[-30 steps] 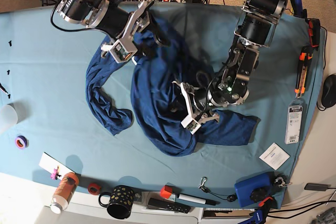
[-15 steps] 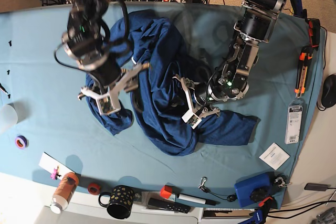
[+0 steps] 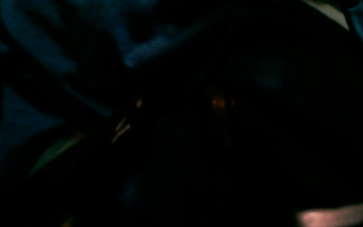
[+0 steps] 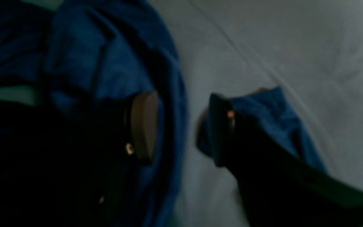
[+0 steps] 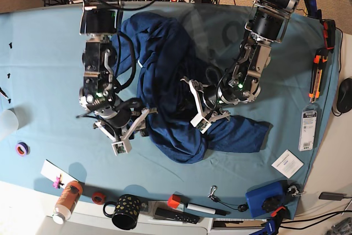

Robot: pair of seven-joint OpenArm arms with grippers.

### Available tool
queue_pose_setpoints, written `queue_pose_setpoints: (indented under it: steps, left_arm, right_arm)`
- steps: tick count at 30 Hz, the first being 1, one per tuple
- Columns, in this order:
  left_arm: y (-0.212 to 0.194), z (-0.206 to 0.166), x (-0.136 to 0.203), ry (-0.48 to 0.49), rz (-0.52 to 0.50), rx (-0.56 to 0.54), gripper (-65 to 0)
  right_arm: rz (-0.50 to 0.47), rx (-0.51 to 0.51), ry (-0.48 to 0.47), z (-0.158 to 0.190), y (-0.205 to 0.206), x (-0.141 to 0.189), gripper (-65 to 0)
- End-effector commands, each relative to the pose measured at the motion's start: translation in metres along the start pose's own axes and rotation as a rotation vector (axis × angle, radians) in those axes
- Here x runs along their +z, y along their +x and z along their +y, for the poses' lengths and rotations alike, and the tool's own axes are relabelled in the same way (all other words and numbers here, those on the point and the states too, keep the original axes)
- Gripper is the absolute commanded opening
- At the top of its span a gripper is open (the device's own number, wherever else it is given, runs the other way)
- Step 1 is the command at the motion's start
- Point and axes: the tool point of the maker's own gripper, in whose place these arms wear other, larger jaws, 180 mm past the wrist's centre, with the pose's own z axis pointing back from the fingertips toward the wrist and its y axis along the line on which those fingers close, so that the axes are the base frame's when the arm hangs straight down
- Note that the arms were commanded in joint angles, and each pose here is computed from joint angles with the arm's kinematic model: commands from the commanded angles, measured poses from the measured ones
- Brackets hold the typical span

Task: Layout the t-shirt on the table in an organized manner, then fold the t-shirt properly
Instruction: 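Lift the shirt with the right gripper and shake it out, then lift the shirt with both grippers and spread it over the table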

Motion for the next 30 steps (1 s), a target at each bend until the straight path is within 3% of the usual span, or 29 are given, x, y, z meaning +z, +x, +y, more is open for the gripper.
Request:
queue_pose_setpoints:
  steps: [1, 4, 9, 11, 14, 15, 17, 23, 27, 30]
  left_arm:
    - [0.015, 0.001, 0.000, -0.002, -0.030, -0.017, -40.5]
    - [0.015, 0.001, 0.000, -0.002, -0.030, -0.016, -40.5]
    - [0.018, 0.001, 0.000, -0.002, -0.048, -0.016, -40.5]
    - [0.018, 0.001, 0.000, -0.002, -0.048, -0.016, -40.5]
    - [0.018, 0.001, 0.000, -0.002, -0.048, -0.016, -40.5]
    - [0.018, 0.001, 0.000, -0.003, -0.049, -0.016, -40.5]
    - [0.022, 0.001, 0.001, -0.003, -0.068, -0.014, -40.5]
    - [0.043, 0.020, 0.011, 0.045, -0.171, 0.017, -40.5]
    - [0.066, 0.052, 0.036, 0.123, -0.264, 0.074, -40.5]
    - [0.082, 0.074, 0.058, 0.157, -0.342, 0.171, -40.5]
  right_arm:
    - [-0.048, 0.007, -0.035, -0.010, 0.019, 0.000, -38.6]
    - [-0.001, -0.005, -0.029, -0.010, 0.006, -0.009, -38.6]
    - [0.035, -0.039, 0.085, 0.011, -0.014, -0.016, -39.7]
    - [0.052, -0.040, 0.095, 0.013, -0.020, -0.018, -46.9]
    - [0.067, -0.044, 0.097, 0.014, -0.025, -0.019, -64.0]
    - [0.065, -0.047, 0.100, 0.014, -0.025, -0.019, -65.0]
    - [0.039, -0.080, 0.148, 0.022, -0.018, -0.018, -65.0]
    - [-0.070, -0.066, 0.463, 0.090, 0.019, 0.009, -65.0]
    - [-0.144, -0.039, 0.559, 0.117, 0.043, 0.028, -65.0]
    - [-0.146, -0.036, 0.615, 0.131, 0.046, 0.034, -65.0]
